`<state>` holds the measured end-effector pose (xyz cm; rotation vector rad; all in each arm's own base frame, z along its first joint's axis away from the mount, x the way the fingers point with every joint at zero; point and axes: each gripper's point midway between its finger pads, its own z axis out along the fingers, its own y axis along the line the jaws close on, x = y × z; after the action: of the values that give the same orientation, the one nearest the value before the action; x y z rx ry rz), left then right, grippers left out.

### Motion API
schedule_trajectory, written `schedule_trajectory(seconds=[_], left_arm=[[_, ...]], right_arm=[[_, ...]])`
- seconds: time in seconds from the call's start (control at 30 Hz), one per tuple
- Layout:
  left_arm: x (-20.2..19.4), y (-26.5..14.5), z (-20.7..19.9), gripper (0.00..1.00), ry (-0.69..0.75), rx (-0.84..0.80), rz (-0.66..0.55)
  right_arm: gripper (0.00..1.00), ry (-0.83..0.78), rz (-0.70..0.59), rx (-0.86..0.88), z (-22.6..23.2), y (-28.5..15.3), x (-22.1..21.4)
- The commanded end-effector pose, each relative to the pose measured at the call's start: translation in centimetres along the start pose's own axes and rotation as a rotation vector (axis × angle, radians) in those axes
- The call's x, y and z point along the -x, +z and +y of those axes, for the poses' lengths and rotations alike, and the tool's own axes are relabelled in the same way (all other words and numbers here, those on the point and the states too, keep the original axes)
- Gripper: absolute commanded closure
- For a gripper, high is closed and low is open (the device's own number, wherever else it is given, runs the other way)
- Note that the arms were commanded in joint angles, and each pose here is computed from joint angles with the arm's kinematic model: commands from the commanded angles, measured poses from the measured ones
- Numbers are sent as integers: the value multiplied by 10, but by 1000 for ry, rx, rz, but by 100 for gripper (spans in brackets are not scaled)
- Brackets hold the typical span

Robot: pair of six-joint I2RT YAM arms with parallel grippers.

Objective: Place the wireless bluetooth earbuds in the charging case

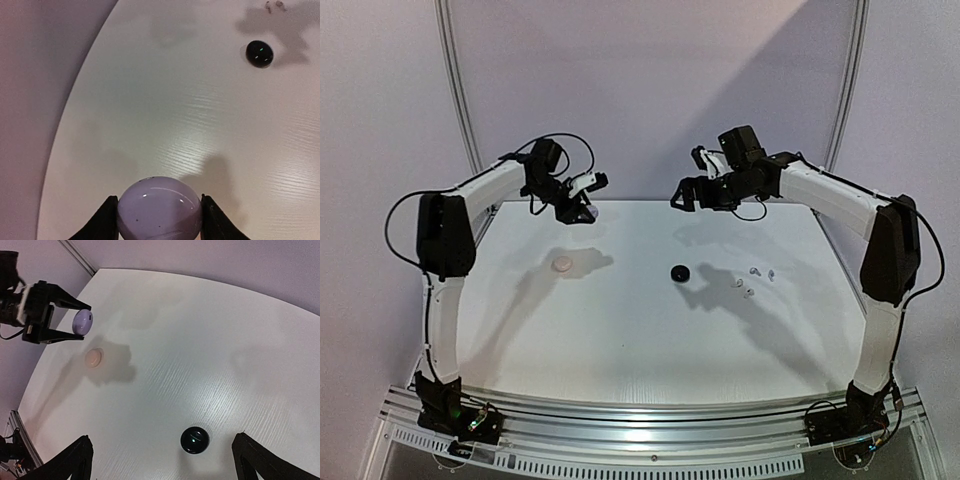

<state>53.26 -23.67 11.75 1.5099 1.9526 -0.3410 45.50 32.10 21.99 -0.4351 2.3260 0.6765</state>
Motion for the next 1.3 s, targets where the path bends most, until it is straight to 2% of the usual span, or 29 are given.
schedule_trajectory(seconds=[0.0,0.13,0.27,0.4,0.57,0.77,1.03,1.27], left_arm=[[98,-81,-57,90,427,31,-192],[115,-100,-104,91,631,11,-222],[135,-111,-122,91,761,63,-253],[143,-113,-129,91,851,133,-260],[150,-116,-133,92,866,153,-268],[152,-122,-141,92,869,145,-287],[152,-128,-151,93,860,125,-314],[152,-128,-158,93,867,114,-324]], right_arm=[[1,-6,-153,156,46,-41,46],[1,-22,-176,259,82,-48,50],[2,-93,-158,433,138,-53,39],[4,-143,-133,535,169,-57,24],[8,-149,-109,570,184,-46,12],[20,-123,-107,501,175,-22,11],[24,-114,-104,512,172,-7,9],[43,-103,-129,541,178,-1,18]])
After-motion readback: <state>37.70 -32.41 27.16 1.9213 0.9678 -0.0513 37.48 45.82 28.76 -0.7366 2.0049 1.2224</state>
